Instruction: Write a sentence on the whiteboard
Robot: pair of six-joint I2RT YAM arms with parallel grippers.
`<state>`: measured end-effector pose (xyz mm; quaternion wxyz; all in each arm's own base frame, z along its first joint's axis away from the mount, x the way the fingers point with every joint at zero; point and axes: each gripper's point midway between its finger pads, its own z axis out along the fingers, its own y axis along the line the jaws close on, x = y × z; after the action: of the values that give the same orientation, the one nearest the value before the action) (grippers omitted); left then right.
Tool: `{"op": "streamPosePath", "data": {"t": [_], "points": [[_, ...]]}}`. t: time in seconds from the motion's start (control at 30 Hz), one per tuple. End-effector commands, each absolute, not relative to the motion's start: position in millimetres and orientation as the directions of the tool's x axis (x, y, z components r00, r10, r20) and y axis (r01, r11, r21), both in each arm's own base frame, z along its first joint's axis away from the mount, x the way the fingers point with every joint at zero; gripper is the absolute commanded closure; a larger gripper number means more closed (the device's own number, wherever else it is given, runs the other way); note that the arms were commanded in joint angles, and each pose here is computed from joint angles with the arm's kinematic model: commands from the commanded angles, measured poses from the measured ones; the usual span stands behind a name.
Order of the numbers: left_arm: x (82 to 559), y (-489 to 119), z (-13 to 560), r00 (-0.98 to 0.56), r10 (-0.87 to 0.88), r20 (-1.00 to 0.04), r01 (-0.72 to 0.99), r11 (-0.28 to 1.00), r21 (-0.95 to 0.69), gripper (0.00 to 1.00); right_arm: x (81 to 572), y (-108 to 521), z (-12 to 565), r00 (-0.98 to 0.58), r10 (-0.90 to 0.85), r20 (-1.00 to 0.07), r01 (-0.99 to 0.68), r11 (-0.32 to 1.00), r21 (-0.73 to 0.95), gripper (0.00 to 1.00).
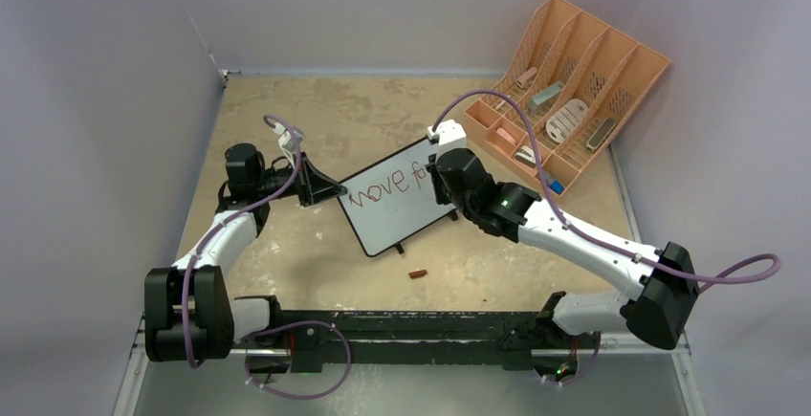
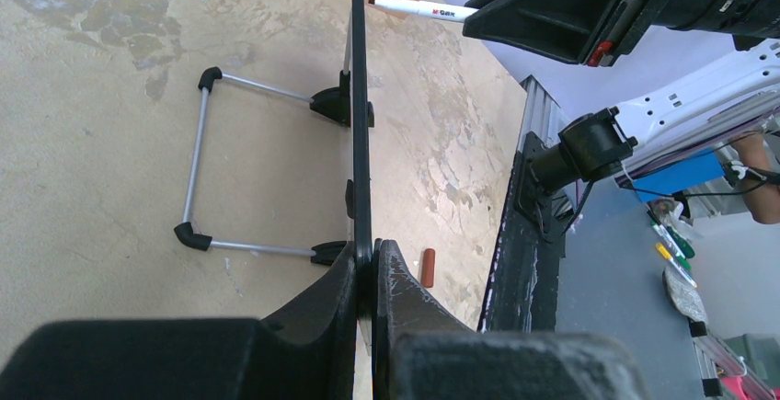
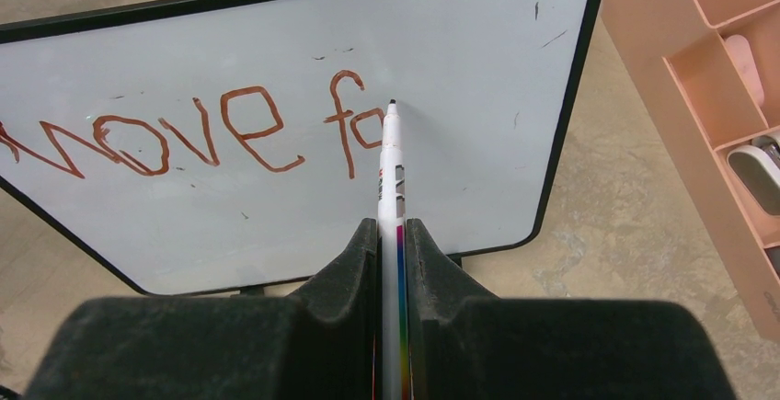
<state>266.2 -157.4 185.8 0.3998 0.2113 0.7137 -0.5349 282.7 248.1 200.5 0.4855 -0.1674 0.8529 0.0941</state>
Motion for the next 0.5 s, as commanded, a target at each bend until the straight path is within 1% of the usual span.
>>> {"op": "streamPosePath", "data": {"t": [0.0, 0.47], "points": [[269.3, -159.6, 192.1, -0.545, -0.102, -0.832, 0.772, 0.327, -0.545, 1.0, 290.1, 251.8, 211.8, -0.443, -0.178, -0.879, -0.376, 0.927, 0.001, 1.0], [269.4, -159.5, 191.9, -0.545, -0.102, -0.832, 0.772, 0.328, -0.545, 1.0, 292.2, 254.3, 206.2, -0.447, -0.183, -0.876, -0.379, 0.926, 0.0, 1.0]]}}
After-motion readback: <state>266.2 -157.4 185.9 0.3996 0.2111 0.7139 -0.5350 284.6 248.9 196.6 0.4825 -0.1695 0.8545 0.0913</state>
